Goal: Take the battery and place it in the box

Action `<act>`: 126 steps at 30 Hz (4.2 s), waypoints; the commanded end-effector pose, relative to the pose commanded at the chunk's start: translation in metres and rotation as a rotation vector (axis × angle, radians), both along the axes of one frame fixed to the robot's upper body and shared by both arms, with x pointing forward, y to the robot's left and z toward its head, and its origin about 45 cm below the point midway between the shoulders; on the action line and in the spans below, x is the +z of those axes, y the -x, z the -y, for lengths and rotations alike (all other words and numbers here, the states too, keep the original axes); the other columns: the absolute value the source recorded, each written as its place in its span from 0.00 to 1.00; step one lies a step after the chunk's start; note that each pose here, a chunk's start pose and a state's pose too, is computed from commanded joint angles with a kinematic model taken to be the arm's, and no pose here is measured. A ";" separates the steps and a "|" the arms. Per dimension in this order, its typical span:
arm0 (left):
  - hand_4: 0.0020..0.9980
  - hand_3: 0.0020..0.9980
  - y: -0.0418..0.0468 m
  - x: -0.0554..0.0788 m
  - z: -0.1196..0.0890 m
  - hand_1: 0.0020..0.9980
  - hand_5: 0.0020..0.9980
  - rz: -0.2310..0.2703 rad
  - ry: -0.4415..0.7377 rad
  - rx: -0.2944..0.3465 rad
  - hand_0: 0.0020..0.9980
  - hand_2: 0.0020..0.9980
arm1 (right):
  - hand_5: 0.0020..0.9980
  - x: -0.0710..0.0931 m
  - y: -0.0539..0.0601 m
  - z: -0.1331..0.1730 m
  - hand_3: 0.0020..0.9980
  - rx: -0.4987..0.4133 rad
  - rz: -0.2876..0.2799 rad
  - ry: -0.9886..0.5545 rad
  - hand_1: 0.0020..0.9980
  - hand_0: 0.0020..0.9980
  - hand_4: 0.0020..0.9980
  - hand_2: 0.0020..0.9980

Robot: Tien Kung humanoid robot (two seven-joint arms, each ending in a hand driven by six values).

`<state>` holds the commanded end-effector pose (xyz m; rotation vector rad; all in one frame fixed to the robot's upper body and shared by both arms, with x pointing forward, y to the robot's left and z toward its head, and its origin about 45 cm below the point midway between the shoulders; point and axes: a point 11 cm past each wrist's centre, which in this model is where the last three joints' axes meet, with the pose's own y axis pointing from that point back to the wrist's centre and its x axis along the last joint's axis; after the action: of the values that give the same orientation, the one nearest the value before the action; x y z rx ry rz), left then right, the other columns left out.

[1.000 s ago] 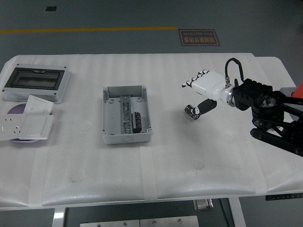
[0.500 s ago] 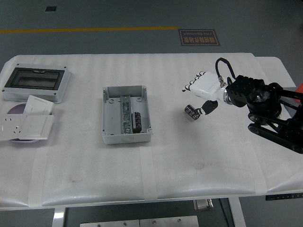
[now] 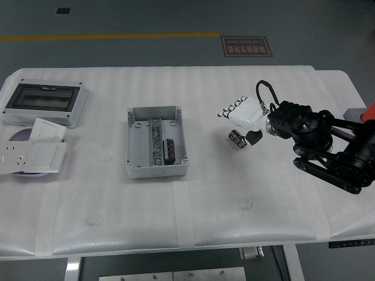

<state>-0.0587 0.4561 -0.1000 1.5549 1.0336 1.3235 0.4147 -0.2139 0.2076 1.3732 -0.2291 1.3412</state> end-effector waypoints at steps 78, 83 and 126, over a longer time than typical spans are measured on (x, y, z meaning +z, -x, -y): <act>0.65 0.65 -0.0043 -0.001 0.001 0.67 0.31 0.013 0.001 0.005 0.67 0.62 | 0.13 -0.013 0.023 0.019 0.68 -0.204 0.118 -0.290 0.82 0.98 0.34 0.70; 0.66 0.65 -0.0008 -0.002 0.004 0.67 0.32 0.006 0.006 0.006 0.67 0.62 | 0.14 0.015 0.031 -0.018 0.69 -0.211 0.173 -0.535 0.82 0.98 0.35 0.70; 0.67 0.65 0.0054 -0.003 0.008 0.67 0.35 -0.004 0.013 0.010 0.67 0.62 | 0.56 0.058 0.027 -0.063 1.00 -0.291 0.218 -1.066 1.00 1.00 0.86 1.00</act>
<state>-0.0641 0.4477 -0.1031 1.5445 1.0517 1.3186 0.3873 -0.1513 0.2659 1.9266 -1.3864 1.1293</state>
